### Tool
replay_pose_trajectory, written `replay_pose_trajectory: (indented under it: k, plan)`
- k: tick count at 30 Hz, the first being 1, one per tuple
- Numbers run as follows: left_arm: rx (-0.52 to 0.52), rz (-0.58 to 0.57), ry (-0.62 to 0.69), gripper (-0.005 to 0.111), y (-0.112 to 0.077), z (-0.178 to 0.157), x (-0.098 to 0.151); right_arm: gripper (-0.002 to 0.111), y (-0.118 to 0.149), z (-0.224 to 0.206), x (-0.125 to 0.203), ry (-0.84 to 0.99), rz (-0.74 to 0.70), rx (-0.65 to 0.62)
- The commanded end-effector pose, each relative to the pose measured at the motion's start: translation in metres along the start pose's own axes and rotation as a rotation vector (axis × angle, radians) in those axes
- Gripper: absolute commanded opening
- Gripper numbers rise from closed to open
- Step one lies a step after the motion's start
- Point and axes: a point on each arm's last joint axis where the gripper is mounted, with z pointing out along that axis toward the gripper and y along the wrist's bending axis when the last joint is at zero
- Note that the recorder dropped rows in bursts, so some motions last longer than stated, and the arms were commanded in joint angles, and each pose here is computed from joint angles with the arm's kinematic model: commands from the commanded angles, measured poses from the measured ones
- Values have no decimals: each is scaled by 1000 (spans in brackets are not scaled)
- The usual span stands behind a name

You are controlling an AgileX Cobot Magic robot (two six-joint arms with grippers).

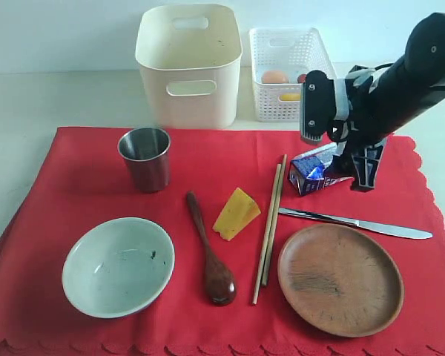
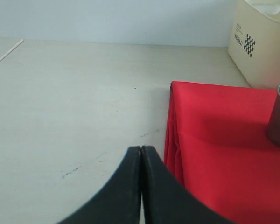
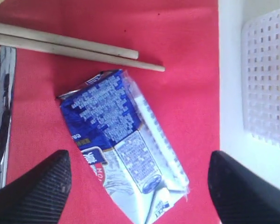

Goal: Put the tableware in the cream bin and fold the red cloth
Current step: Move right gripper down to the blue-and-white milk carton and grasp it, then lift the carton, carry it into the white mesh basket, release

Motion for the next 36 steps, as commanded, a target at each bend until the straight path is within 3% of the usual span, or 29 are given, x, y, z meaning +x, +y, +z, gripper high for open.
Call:
replay_pose_trajectory:
  k: [1, 10, 18, 32, 36]
  plan:
    - [2, -5, 1, 1, 0, 1, 0, 76, 0, 11, 2, 14, -97, -51]
    - [2, -5, 1, 1, 0, 1, 0, 76, -6, 33, 2, 17, -150, -33]
    - [2, -5, 1, 1, 0, 1, 0, 73, -6, 50, 3, 30, -146, -90]
    - [2, -5, 1, 1, 0, 1, 0, 3, -3, 50, 4, 38, -63, -122]
    - [2, -5, 1, 1, 0, 1, 0, 0, -4, 48, 3, 38, -28, -115]
